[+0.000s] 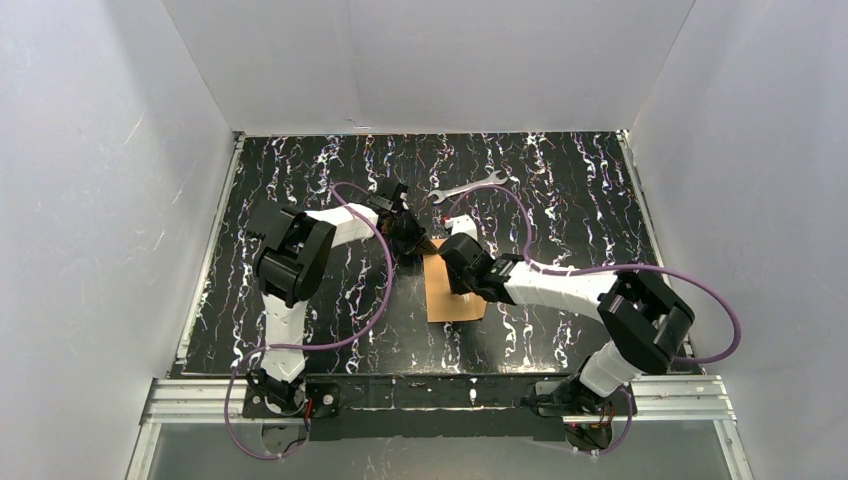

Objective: Place the letter into the envelope and seal it

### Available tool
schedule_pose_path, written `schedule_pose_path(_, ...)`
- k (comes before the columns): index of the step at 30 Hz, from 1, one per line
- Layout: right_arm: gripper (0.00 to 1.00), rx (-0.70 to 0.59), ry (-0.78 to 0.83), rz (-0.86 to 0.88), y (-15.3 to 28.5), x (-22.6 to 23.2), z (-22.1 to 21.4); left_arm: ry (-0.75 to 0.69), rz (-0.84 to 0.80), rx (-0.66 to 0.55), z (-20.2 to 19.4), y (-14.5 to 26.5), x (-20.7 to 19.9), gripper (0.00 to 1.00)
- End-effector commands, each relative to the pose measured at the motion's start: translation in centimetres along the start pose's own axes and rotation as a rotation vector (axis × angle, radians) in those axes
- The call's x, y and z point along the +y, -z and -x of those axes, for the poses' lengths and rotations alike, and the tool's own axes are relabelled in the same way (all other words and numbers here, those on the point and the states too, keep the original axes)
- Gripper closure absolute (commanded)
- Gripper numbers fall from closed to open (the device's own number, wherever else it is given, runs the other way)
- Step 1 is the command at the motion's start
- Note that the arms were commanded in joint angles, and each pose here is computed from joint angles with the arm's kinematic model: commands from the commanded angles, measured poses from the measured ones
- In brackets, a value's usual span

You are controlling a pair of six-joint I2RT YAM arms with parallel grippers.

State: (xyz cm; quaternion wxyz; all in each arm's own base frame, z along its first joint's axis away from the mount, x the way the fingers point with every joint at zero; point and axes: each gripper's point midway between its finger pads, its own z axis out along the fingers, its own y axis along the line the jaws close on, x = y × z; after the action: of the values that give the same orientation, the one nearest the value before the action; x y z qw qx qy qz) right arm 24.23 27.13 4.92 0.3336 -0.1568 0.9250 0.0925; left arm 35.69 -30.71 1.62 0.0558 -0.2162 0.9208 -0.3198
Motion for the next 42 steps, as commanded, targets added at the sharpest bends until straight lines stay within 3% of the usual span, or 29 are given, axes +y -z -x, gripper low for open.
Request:
schedule_pose_path(1, 0.99, 0.110, 0.057, -0.125, -1.5, -3.3, -5.5, 0.016, 0.252, -0.048, 0.4, -2.4, 7.7, 1.00)
schedule_pose_path(8, 0.99, 0.067, 0.044, -0.188, -3.8, -3.3, -3.6, -0.012, 0.244, 0.006, -0.4, -2.5, 7.7, 1.00)
schedule_pose_path(16, 0.99, 0.061, 0.031, -0.255, -2.6, -4.9, -2.8, -0.014, 0.237, 0.011, -0.3, -2.7, 7.3, 1.00)
schedule_pose_path(20, 0.99, 0.055, 0.066, -0.131, -1.9, -3.1, -2.3, -0.006, 0.239, 0.007, -0.2, -2.7, 7.3, 1.00)
schedule_pose_path(31, 0.99, 0.143, 0.194, 0.106, 0.2, -0.1, -6.3, 0.025, 0.237, 0.001, 0.2, -3.1, 7.4, 1.00)
schedule_pose_path(42, 0.99, 0.141, 0.136, -0.181, -2.1, -4.2, -4.5, 0.000, 0.235, 0.008, 0.3, -2.7, 7.1, 1.00)
